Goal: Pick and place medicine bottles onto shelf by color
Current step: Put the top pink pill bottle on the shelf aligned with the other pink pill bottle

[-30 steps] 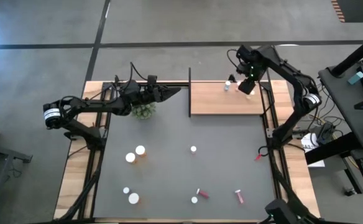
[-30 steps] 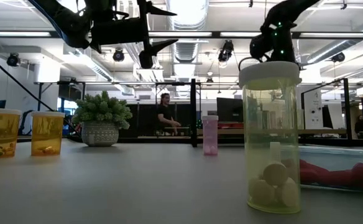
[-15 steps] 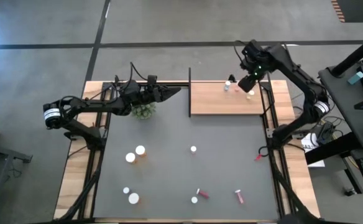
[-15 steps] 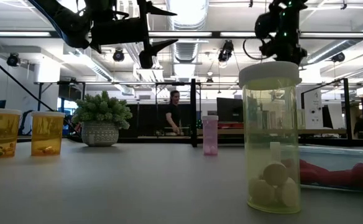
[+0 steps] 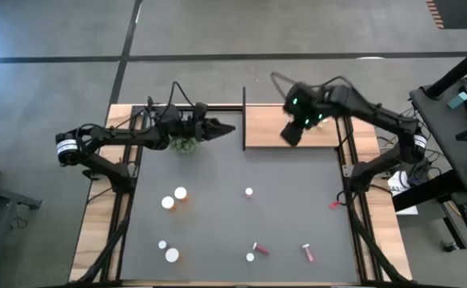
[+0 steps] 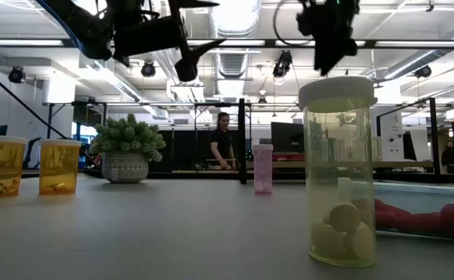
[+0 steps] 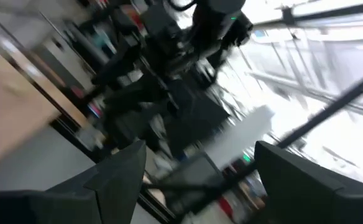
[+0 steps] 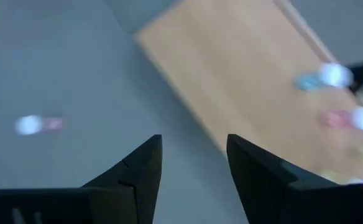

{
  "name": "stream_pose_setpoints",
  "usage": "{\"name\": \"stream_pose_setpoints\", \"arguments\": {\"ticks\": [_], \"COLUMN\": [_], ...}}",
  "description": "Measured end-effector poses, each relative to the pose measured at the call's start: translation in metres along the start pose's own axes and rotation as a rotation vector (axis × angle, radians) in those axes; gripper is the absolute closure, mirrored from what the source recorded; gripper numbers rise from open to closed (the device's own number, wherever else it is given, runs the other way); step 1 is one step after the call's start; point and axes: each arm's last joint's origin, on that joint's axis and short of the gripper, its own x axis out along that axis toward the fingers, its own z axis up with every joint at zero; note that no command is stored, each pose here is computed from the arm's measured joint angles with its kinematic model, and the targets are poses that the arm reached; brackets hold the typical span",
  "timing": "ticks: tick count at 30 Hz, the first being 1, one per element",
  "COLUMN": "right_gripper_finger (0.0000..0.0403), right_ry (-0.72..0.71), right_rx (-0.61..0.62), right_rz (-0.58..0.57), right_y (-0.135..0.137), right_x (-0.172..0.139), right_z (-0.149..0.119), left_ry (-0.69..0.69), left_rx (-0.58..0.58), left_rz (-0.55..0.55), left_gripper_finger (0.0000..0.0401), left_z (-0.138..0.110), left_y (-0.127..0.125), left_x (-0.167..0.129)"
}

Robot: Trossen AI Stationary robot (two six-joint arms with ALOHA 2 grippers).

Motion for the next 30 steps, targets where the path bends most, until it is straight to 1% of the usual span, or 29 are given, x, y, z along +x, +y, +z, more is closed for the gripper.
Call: {"name": "stream_pose_setpoints", "arguments": {"ticks": [2,5,7,10,13,18,20,23,25,30], "right_gripper_finger": [0.0232,0.0232,0.0232,0.0232,0.0229,0.0204,0.0194,0.0186,0.0184,0.0184], "right_ry": [-0.022,-0.077,-0.113,-0.163,-0.16,-0.102,-0.085,-0.075,-0.053,-0.003], "right_rx": [-0.035,-0.073,-0.069,-0.065,-0.068,-0.105,-0.151,-0.264,-0.333,-0.443], "right_rz": [0.043,0.112,0.149,0.194,0.226,0.168,0.154,0.104,0.071,0.019], "right_y": [0.024,0.057,0.078,0.106,0.135,0.174,0.186,0.203,0.209,0.219], "right_x": [0.001,0.0,-0.003,-0.006,-0.001,0.024,0.035,0.055,0.067,0.095], "right_z": [-0.002,-0.005,-0.01,-0.019,-0.032,-0.051,-0.056,-0.063,-0.067,-0.071], "left_ry": [0.052,0.127,0.165,0.191,0.2,0.189,0.184,0.18,0.179,0.173], "left_rx": [-0.035,-0.039,-0.037,-0.029,-0.02,0.009,0.016,0.021,0.02,0.023], "left_rz": [-0.032,-0.083,-0.12,-0.162,-0.193,-0.24,-0.252,-0.26,-0.259,-0.263], "left_gripper_finger": [0.0118,0.0118,0.0118,0.0118,0.0118,0.0118,0.0118,0.0118,0.0118,0.0118], "left_z": [-0.004,-0.011,-0.014,-0.018,-0.02,-0.019,-0.019,-0.022,-0.024,-0.026], "left_y": [-0.003,-0.009,-0.015,-0.026,-0.036,-0.053,-0.057,-0.06,-0.061,-0.065], "left_x": [0.002,0.004,0.004,0.002,-0.004,-0.017,-0.023,-0.031,-0.036,-0.047]}}
